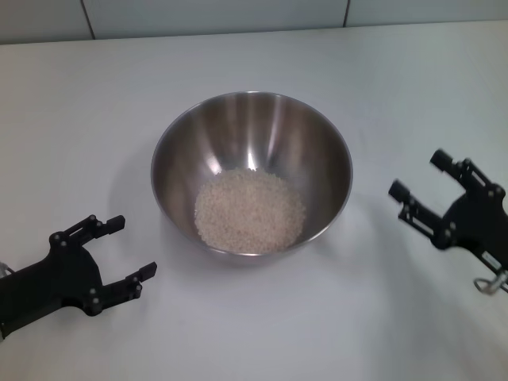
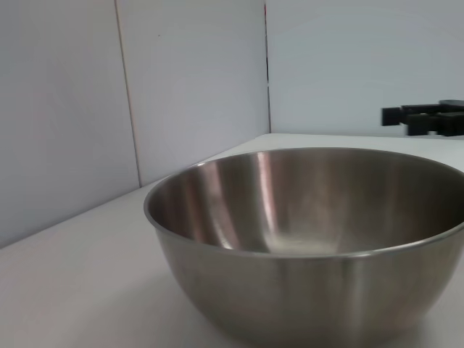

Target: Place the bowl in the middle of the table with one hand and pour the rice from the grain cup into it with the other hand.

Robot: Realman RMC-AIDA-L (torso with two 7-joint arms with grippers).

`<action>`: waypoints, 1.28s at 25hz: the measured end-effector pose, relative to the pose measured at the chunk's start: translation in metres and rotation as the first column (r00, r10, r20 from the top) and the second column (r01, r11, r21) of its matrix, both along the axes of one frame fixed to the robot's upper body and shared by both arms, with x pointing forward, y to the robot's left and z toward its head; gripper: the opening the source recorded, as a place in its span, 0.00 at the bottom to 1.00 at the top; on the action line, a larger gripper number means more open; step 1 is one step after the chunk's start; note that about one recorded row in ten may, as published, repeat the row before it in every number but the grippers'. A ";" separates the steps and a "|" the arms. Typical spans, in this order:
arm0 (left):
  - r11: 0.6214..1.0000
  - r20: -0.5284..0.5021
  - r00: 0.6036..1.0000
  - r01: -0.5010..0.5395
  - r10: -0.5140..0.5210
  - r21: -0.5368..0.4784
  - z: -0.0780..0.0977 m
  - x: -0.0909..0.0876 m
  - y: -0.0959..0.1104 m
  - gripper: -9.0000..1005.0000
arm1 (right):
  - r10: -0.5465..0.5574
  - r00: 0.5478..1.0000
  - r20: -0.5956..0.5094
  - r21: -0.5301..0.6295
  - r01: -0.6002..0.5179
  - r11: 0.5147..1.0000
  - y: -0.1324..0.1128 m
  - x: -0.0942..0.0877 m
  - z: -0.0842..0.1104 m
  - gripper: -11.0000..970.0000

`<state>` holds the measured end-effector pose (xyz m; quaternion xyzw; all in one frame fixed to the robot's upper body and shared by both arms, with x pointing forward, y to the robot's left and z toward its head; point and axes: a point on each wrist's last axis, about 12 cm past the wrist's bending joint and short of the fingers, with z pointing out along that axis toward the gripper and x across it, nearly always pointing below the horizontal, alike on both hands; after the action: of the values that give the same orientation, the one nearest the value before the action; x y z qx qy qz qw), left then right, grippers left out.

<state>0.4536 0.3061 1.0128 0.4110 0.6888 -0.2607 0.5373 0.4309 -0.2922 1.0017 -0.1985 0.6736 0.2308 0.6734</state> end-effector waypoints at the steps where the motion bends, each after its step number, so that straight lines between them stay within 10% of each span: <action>1: 1.000 0.000 1.000 0.000 0.000 0.000 0.000 -0.001 0.000 0.83 | 0.037 0.999 -0.011 -0.009 -0.037 0.999 -0.004 -0.002 0.001 0.82; 32: 1.000 0.006 1.000 0.010 -0.010 -0.007 0.002 -0.001 0.000 0.83 | 0.225 0.971 -0.081 -0.207 -0.238 0.949 0.006 0.009 -0.009 0.84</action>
<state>0.4527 0.3063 1.0145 0.4132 0.6841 -0.2646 0.5397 0.4395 -0.2862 0.9931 -0.3413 0.6855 0.2395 0.5969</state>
